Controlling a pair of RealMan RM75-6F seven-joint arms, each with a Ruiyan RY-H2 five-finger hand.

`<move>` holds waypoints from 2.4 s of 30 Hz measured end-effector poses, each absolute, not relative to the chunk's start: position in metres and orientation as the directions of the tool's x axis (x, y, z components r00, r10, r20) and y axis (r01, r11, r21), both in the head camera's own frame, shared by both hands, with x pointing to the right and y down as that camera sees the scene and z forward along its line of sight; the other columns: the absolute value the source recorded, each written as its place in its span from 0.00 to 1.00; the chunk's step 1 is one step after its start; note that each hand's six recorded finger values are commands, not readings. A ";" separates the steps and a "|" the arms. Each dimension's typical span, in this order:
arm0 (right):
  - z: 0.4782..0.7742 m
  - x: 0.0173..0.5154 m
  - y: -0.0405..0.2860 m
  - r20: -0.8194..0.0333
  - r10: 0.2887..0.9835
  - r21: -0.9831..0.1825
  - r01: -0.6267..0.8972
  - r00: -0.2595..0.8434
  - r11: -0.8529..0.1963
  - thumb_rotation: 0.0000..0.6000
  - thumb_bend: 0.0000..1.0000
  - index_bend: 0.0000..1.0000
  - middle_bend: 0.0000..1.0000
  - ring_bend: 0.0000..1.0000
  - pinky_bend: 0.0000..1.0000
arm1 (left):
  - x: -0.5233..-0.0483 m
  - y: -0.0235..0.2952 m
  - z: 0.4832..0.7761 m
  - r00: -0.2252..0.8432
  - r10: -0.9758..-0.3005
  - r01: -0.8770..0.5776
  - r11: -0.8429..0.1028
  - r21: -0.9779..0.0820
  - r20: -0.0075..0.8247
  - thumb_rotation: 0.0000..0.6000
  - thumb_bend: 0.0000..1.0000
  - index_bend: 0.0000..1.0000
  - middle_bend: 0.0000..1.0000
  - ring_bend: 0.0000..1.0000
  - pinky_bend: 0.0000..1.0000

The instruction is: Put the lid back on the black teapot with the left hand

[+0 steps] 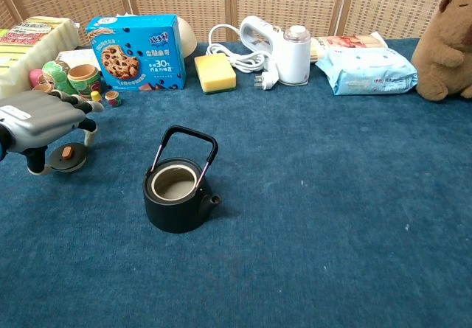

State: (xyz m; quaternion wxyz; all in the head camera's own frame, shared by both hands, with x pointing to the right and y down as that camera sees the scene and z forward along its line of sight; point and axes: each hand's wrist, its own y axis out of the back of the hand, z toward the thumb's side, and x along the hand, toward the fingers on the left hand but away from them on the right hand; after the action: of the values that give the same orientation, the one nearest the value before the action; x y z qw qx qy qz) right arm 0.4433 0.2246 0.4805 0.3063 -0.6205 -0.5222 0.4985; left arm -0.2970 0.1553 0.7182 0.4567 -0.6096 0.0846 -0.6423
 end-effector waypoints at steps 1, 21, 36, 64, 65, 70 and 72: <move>0.480 0.443 0.225 -0.298 0.954 -0.901 0.343 -0.042 -0.267 1.00 0.07 0.04 0.00 0.00 0.00 | -0.296 0.155 0.718 0.162 -0.691 0.485 -0.566 -0.667 0.704 1.00 0.22 0.36 0.00 0.00 0.06; 0.478 0.441 0.226 -0.304 0.952 -0.890 0.362 -0.021 -0.276 1.00 0.07 0.05 0.00 0.00 0.00 | -0.296 0.156 0.722 0.165 -0.709 0.492 -0.544 -0.680 0.686 1.00 0.26 0.44 0.00 0.00 0.06; 0.480 0.440 0.227 -0.312 0.950 -0.887 0.363 -0.018 -0.284 1.00 0.07 0.05 0.00 0.00 0.00 | -0.286 0.149 0.688 0.227 -0.741 0.450 -0.495 -0.743 0.631 1.00 0.27 0.45 0.00 0.00 0.06; 0.480 0.441 0.227 -0.320 0.947 -0.884 0.367 -0.022 -0.290 1.00 0.07 0.05 0.00 0.00 0.00 | -0.186 0.198 0.608 0.582 -0.630 0.422 -0.306 -0.853 0.514 1.00 0.28 0.46 0.00 0.00 0.06; 0.480 0.441 0.227 -0.320 0.947 -0.884 0.366 -0.022 -0.290 1.00 0.07 0.05 0.00 0.00 0.00 | -0.183 0.200 0.609 0.586 -0.625 0.423 -0.307 -0.852 0.516 1.00 0.28 0.46 0.00 0.00 0.06; 0.479 0.442 0.227 -0.320 0.947 -0.883 0.369 -0.023 -0.289 1.00 0.07 0.06 0.00 0.00 0.00 | -0.165 0.211 0.618 0.601 -0.600 0.434 -0.310 -0.846 0.528 1.00 0.28 0.46 0.00 0.00 0.06; 0.479 0.442 0.227 -0.320 0.947 -0.883 0.369 -0.023 -0.290 1.00 0.07 0.06 0.00 0.00 0.00 | -0.161 0.214 0.621 0.604 -0.594 0.441 -0.306 -0.844 0.531 1.00 0.28 0.46 0.00 0.00 0.06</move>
State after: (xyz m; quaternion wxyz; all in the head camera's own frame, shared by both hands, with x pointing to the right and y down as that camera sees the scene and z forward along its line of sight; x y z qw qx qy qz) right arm 0.4419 0.2268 0.4792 0.2934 -0.6342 -0.5187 0.4927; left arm -0.1609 0.2135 0.6205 0.5862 -0.6770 0.0567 -0.4414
